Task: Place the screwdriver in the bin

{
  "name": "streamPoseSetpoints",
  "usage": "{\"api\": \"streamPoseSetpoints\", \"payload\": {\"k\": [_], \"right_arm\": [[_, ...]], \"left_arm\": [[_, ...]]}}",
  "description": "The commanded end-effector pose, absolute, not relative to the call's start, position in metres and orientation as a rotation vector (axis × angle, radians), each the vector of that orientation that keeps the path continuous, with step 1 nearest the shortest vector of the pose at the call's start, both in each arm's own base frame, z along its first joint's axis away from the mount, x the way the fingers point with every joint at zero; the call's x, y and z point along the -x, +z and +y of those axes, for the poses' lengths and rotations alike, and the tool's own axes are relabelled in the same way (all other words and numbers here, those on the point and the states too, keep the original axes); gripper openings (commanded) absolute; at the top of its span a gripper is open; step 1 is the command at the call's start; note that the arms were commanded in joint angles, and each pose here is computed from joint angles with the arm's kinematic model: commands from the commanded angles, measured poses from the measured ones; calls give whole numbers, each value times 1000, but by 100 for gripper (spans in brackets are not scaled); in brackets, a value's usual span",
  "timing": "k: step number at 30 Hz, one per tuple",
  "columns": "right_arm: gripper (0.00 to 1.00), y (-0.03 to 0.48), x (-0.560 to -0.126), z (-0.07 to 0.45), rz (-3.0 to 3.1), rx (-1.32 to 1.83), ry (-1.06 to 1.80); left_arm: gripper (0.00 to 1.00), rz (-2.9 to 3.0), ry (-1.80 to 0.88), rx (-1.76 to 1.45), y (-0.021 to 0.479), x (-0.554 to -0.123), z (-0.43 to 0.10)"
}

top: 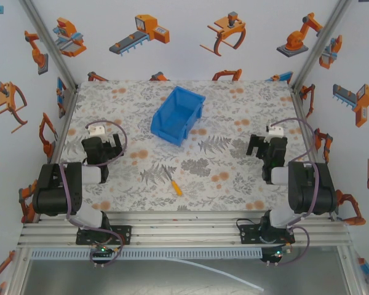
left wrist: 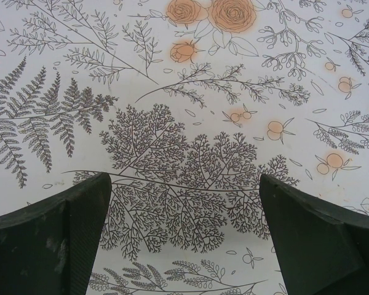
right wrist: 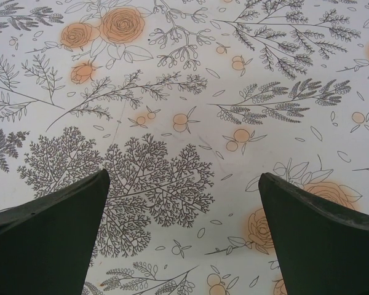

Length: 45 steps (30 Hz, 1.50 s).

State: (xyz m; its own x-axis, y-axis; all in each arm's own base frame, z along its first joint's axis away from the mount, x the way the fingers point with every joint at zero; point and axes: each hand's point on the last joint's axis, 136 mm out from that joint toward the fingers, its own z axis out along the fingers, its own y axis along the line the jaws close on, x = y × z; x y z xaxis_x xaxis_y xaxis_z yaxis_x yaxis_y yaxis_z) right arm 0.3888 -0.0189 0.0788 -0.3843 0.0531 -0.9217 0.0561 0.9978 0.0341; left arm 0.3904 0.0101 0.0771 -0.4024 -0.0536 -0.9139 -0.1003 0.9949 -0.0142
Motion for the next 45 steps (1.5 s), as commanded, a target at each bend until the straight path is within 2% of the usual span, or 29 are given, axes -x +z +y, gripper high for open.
{"api": "streamPoseSetpoints", "payload": {"k": [1,12,20,26,30,33,36,37,39,42,45], "right_arm": [[99,88,-395,-23,1938,-88,-18],[99,92,-395,-29,1930,-130,-41],[99,126,-384,-40,1912,-190,-97],[99,167,-377,-45,1979,-305,-72],[99,202,-374,-12,2112,-380,192],[99,230,-372,8,2071,-560,469],[99,252,-363,63,2014,-269,807],[99,247,-361,69,2008,-304,878],[99,229,-353,78,2141,-327,830],[99,209,-330,110,2335,-111,528],[98,203,-309,143,2418,42,428]], "left_arm": [[97,1946,43,80,89,-398,6],[97,1948,25,54,94,-400,1],[97,2125,71,-94,122,-406,-22],[97,2249,68,-147,155,-387,-29],[97,2344,-54,-313,180,-357,-52],[97,2424,-196,-432,194,-326,-70],[97,2463,-320,-515,203,-300,-84],[97,2471,-359,-544,205,-292,-89],[97,2493,-399,-564,205,-281,-93],[97,2550,-411,-558,200,-273,-92],[97,2576,-394,-541,198,-272,-88]]}}
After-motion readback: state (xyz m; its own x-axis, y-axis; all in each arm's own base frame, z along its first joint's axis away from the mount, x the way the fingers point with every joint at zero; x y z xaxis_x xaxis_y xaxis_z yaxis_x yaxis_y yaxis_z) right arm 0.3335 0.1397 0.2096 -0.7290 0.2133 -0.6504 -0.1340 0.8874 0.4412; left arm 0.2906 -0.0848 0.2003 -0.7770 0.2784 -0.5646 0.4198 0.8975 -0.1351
